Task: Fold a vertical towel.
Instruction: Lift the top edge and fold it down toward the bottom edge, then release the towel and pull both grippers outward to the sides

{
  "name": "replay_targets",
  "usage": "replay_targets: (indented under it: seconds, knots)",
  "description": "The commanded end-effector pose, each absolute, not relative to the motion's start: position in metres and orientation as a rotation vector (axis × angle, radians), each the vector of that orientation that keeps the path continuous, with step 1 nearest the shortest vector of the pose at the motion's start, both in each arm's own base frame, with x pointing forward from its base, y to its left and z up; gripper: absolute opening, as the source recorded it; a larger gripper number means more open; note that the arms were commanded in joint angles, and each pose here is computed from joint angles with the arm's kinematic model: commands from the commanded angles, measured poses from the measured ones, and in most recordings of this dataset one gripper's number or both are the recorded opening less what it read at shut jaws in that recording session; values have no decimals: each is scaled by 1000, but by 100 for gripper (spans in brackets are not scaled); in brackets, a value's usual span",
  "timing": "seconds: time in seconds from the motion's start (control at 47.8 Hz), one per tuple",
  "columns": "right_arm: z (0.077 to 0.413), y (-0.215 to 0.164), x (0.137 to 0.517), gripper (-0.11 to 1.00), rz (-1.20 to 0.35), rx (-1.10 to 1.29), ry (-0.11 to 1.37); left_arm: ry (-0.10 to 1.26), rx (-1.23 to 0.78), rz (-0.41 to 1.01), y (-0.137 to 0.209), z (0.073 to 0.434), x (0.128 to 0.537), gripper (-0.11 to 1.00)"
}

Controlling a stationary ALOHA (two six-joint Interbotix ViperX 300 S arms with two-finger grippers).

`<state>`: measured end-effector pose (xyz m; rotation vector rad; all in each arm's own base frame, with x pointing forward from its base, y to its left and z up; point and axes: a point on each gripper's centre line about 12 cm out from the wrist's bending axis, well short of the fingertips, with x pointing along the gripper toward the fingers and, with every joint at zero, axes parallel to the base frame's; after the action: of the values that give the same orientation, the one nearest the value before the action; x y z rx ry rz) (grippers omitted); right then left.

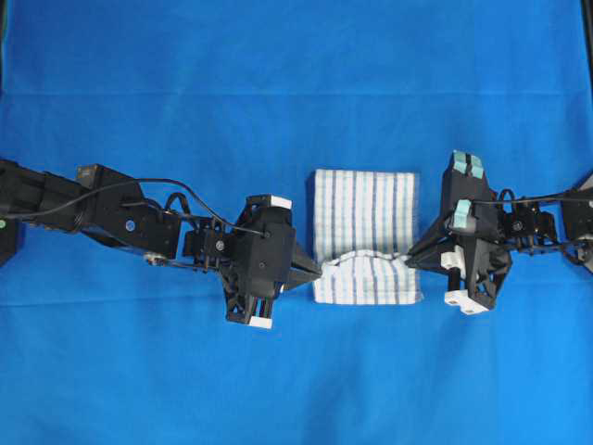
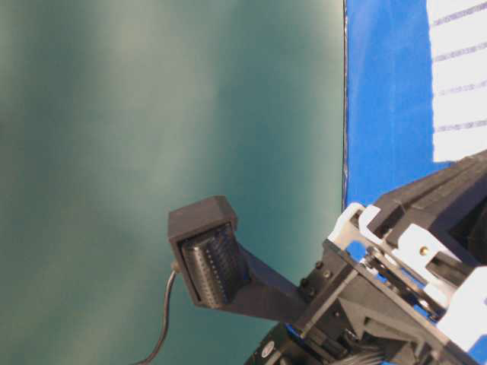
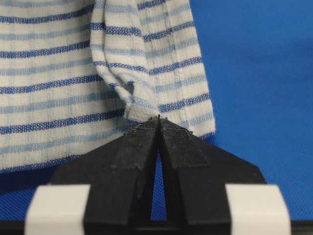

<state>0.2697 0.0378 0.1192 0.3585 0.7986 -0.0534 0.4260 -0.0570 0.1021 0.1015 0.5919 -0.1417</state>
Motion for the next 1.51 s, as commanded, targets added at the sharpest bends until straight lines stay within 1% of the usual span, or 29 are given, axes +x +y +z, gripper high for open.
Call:
replay_targets:
  seconds: [0.0, 0.042, 0.063, 0.105, 0.23, 0.272, 0.293, 0.376, 0.439, 0.564, 0.69, 0.878, 0.962, 1.108, 1.296, 1.484]
  knots:
    - [125, 39, 274, 10, -48, 364, 777, 551, 96, -139, -58, 115, 432, 1]
    - [125, 39, 274, 11, -48, 364, 780, 549, 96, -139, -58, 115, 432, 5]
    - [125, 40, 274, 12, -46, 364, 780, 549, 96, -141, -58, 115, 432, 9]
    - [125, 41, 274, 22, -44, 364, 779, 549, 97, -144, -60, 115, 432, 18]
    - [125, 48, 272, 60, -17, 350, 789, 551, 104, -162, -67, 117, 428, 51]
    - [126, 52, 270, 65, -4, 347, 788, 551, 107, -169, -69, 118, 425, 58]
    - [126, 53, 270, 64, 1, 347, 788, 549, 109, -171, -70, 119, 425, 60]
    - [131, 57, 269, 57, 17, 350, 769, 551, 107, -181, -74, 121, 419, 57]
    - [137, 58, 269, 54, 25, 353, 751, 545, 110, -193, -79, 125, 415, 56]
    - [149, 58, 269, 55, 40, 351, 712, 523, 113, -210, -84, 140, 405, 55]
    - [172, 55, 265, 55, 56, 357, 624, 489, 111, -212, -81, 170, 388, 55]
    - [217, 39, 255, 55, 69, 302, 447, 369, 114, -209, -72, 222, 354, 53]
    - [234, 28, 249, 55, 49, 281, 373, 328, 107, -199, -66, 236, 340, 53]
    - [260, 7, 232, 55, -4, 232, 278, 269, 99, -181, -56, 254, 315, 52]
    - [284, -5, 205, 55, -43, 157, 240, 199, 83, -129, -35, 266, 280, 52]
    - [290, -5, 179, 55, -45, 115, 199, 105, 70, -109, -26, 276, 234, 52]
